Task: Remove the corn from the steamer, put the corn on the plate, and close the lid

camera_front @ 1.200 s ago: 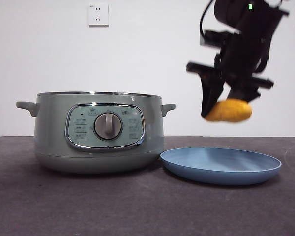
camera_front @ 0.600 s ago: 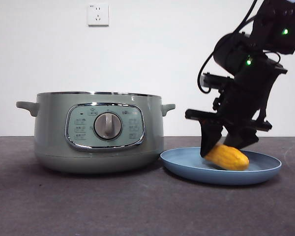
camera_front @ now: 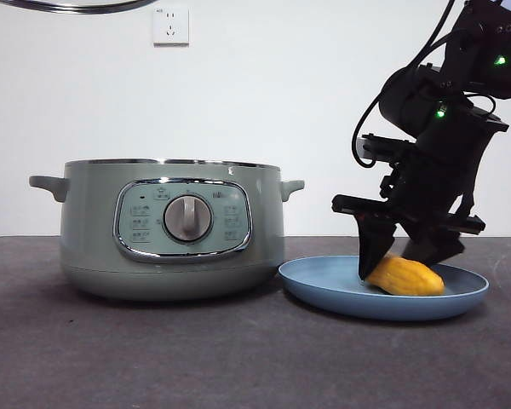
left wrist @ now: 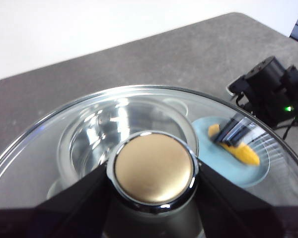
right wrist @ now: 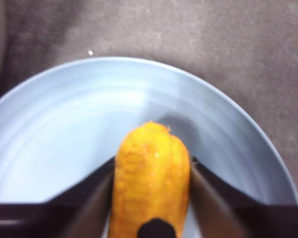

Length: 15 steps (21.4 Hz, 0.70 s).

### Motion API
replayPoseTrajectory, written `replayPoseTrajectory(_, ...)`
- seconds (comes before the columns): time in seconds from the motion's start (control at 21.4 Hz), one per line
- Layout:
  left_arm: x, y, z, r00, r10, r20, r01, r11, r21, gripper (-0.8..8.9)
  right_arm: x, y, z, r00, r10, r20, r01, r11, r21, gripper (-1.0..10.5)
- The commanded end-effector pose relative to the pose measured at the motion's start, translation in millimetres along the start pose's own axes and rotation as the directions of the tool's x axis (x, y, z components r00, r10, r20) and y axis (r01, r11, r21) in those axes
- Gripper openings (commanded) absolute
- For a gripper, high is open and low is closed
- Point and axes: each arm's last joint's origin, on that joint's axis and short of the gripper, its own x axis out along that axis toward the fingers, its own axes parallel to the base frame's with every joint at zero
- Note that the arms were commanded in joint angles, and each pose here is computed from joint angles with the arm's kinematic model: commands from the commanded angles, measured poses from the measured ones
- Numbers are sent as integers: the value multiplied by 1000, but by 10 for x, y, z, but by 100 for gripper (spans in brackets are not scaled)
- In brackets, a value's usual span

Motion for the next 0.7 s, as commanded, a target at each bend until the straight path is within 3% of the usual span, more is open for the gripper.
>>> replayPoseTrajectory(0.05, 80, -17, 138, 996, -20, 83, 19, 1000, 12, -6, 41, -23, -77, 999, -6, -51, 7, 1000, 12, 481)
replayPoseTrajectory(0.28, 463, -34, 179, 998, -43, 50, 42, 999, 20, -6, -133, -6, -13, 1000, -3, -12, 3, 1000, 10, 482)
replayPoseTrajectory(0.47, 776, -4, 220, 997, -42, 62, 39, 998, 49, -6, -810, 46, 161, 987, 9, 160, -6, 1000, -21, 481)
replayPoseTrajectory(0.7, 1260, 41, 167, 999, -41, 20, 39, 992, 119, -6, -1931, 103, 114, 908, 43, 417, -23, 998, -52, 481)
